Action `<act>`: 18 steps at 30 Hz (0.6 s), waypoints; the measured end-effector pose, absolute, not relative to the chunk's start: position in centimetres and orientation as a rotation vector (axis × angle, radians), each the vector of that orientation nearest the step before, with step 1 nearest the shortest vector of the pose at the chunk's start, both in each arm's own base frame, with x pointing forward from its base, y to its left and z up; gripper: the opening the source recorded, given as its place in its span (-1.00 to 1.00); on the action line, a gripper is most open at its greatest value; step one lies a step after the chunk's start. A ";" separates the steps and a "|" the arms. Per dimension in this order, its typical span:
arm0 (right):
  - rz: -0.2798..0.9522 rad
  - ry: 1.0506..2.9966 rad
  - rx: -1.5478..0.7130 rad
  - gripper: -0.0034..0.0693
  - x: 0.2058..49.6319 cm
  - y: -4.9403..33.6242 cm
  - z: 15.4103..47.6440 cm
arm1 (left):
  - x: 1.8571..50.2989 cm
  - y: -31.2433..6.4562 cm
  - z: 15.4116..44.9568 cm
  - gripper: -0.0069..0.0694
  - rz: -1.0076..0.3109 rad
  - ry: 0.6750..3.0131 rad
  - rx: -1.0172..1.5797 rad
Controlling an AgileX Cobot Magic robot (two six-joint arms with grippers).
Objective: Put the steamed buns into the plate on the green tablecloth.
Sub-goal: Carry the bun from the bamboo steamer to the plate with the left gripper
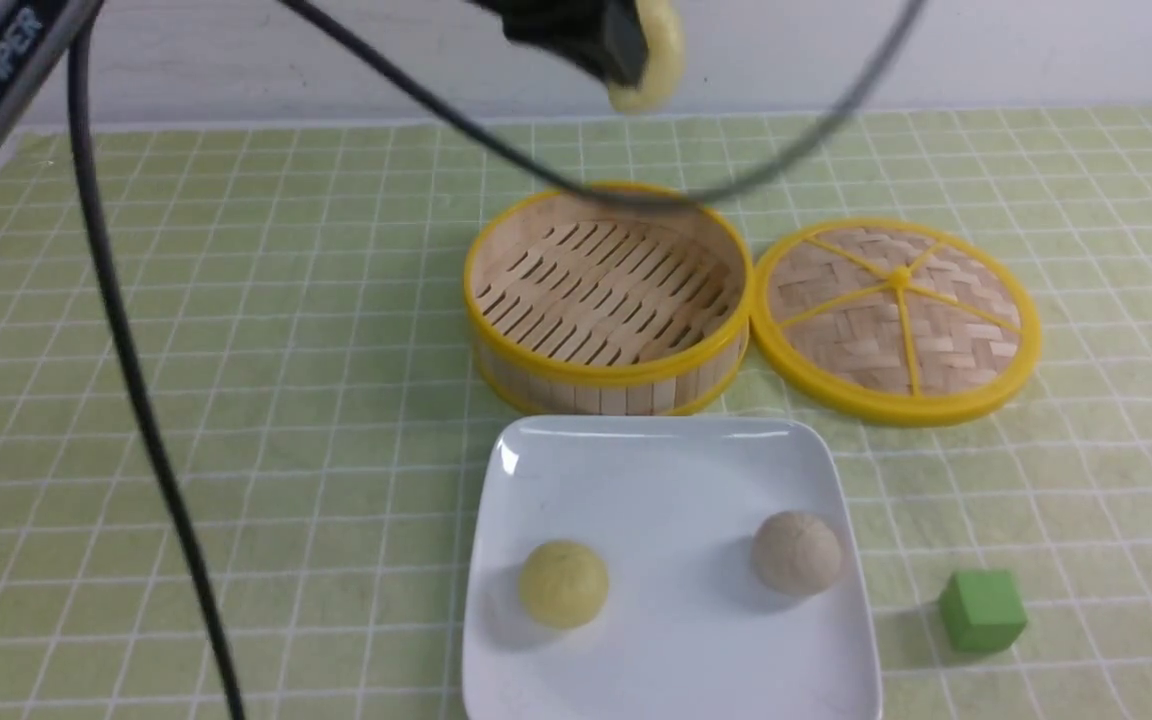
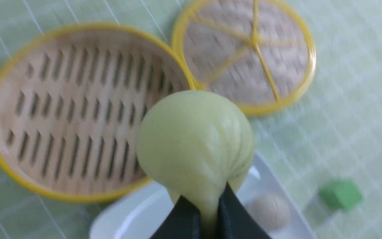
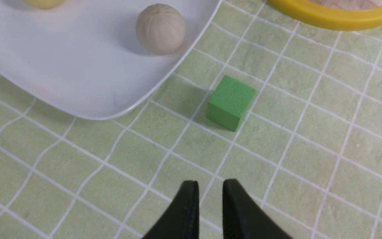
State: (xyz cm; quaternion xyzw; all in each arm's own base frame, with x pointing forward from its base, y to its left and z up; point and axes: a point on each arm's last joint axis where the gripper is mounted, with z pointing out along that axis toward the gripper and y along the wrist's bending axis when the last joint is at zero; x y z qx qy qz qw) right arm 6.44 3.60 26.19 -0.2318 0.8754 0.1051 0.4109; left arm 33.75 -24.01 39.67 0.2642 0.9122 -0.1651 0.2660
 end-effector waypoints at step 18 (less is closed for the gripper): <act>0.264 2.204 -0.584 -0.50 6.4 3.6 26.2 | 32.3 -23.7 20.0 -0.74 -0.229 2.769 0.495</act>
